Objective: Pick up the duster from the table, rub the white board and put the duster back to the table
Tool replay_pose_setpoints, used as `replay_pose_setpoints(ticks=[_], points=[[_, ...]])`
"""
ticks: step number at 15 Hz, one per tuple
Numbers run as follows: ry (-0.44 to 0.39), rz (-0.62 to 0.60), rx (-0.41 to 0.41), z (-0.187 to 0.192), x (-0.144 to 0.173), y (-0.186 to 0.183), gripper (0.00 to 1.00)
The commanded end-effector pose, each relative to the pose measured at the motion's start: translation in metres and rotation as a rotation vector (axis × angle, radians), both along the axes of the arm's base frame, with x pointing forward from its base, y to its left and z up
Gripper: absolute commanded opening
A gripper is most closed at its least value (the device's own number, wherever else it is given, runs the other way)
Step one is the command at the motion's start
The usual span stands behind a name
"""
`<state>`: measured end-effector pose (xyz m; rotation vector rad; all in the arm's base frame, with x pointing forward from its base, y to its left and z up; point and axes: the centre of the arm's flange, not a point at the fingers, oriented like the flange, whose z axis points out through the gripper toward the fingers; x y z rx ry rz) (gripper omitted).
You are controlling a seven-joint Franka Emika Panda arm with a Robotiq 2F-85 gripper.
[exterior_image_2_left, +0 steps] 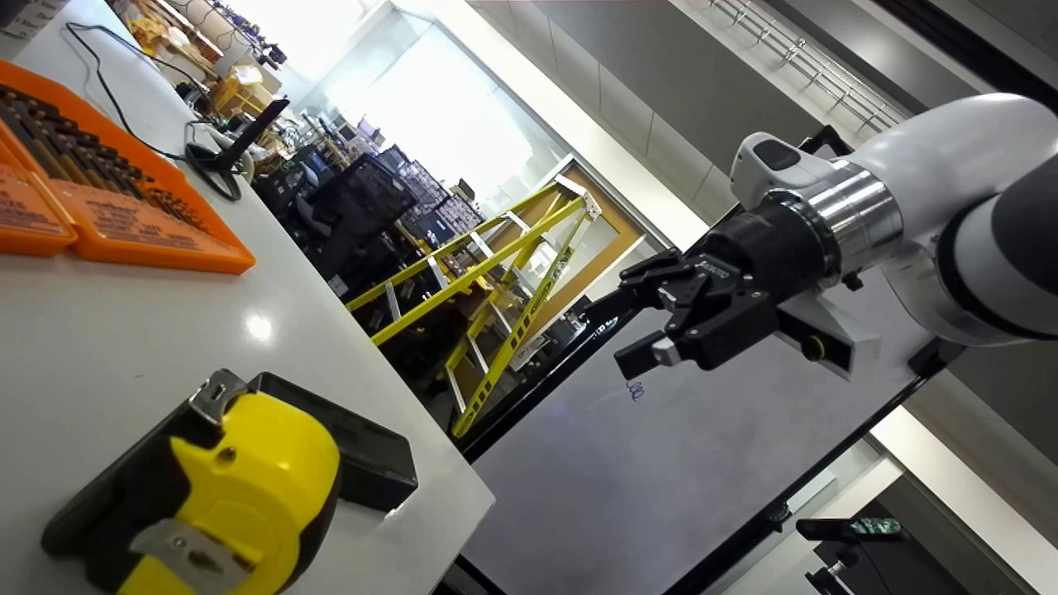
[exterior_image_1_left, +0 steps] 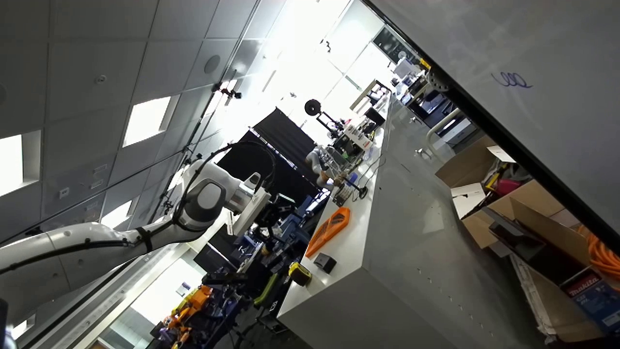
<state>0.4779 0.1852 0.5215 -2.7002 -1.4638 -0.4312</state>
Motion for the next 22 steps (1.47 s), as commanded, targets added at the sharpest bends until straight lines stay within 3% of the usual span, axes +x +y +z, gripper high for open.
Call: replay_pose_setpoints(ticks=[1, 3, 9, 15, 22], points=[[0.038, 0.109, 0.031, -0.016, 0.012, 0.025, 1.00], [0.070, 0.090, -0.019, -0.027, 0.011, 0.032, 1.00], [0.065, 0.096, -0.004, -0.035, 0.007, 0.030, 1.00], [0.045, 0.177, -0.070, -0.061, 0.025, 0.059, 1.00], [0.000, 0.238, -0.073, -0.095, 0.046, 0.088, 1.00]])
